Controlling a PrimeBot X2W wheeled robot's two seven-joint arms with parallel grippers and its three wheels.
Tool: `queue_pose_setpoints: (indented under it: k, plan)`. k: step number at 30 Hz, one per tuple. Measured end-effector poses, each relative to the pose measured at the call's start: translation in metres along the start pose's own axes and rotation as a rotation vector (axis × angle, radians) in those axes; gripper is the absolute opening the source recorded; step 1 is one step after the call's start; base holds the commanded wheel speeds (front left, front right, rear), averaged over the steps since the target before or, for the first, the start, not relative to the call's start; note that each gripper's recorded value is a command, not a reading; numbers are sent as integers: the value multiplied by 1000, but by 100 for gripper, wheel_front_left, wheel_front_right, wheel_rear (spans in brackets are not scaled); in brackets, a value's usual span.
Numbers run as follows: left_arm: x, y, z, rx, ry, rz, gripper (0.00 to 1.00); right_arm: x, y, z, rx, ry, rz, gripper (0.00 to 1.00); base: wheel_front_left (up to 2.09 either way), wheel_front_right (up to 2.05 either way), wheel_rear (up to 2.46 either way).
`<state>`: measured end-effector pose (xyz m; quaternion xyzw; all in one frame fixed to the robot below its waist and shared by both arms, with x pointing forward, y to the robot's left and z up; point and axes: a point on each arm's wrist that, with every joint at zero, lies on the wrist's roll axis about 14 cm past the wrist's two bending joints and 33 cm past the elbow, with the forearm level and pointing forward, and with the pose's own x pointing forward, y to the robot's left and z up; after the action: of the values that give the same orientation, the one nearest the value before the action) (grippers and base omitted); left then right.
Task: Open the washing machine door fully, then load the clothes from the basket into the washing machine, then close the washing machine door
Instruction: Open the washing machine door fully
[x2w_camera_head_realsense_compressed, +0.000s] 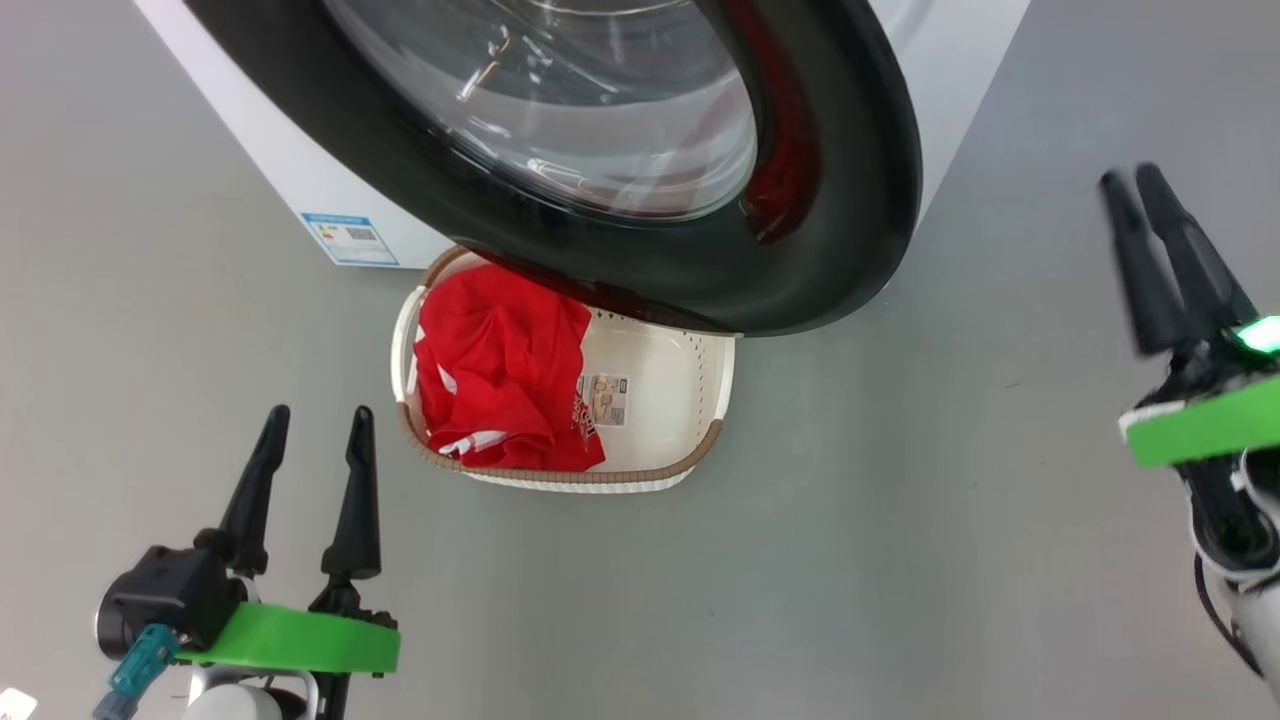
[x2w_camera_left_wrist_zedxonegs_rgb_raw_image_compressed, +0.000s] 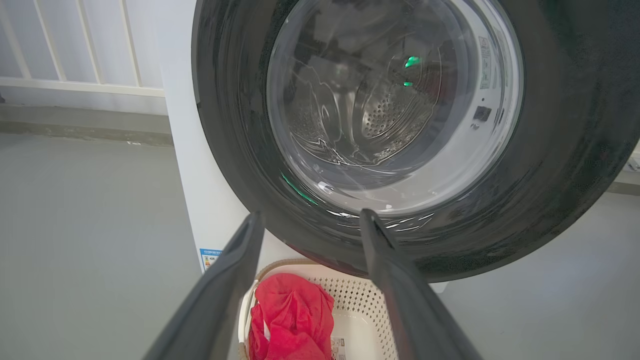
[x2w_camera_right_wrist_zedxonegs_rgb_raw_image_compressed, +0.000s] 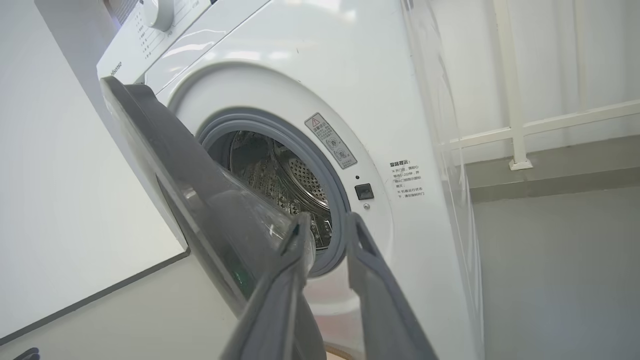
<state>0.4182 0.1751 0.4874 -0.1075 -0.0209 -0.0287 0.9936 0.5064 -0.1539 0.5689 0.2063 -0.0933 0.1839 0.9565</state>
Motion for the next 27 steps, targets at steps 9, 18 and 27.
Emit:
queue_pose_setpoints:
  k: [9,18,27]
  plan:
    - [1,4,-6,-2,15,13,100,31,-2,-11,296,89,-7,0,0,0,0]
    - [5,8,-7,0,15,25,100,64,-11,-10,532,190,-16,0,0,0,0]
    - [9,12,-9,-5,17,36,100,82,-12,-35,832,376,-11,0,0,0,0]
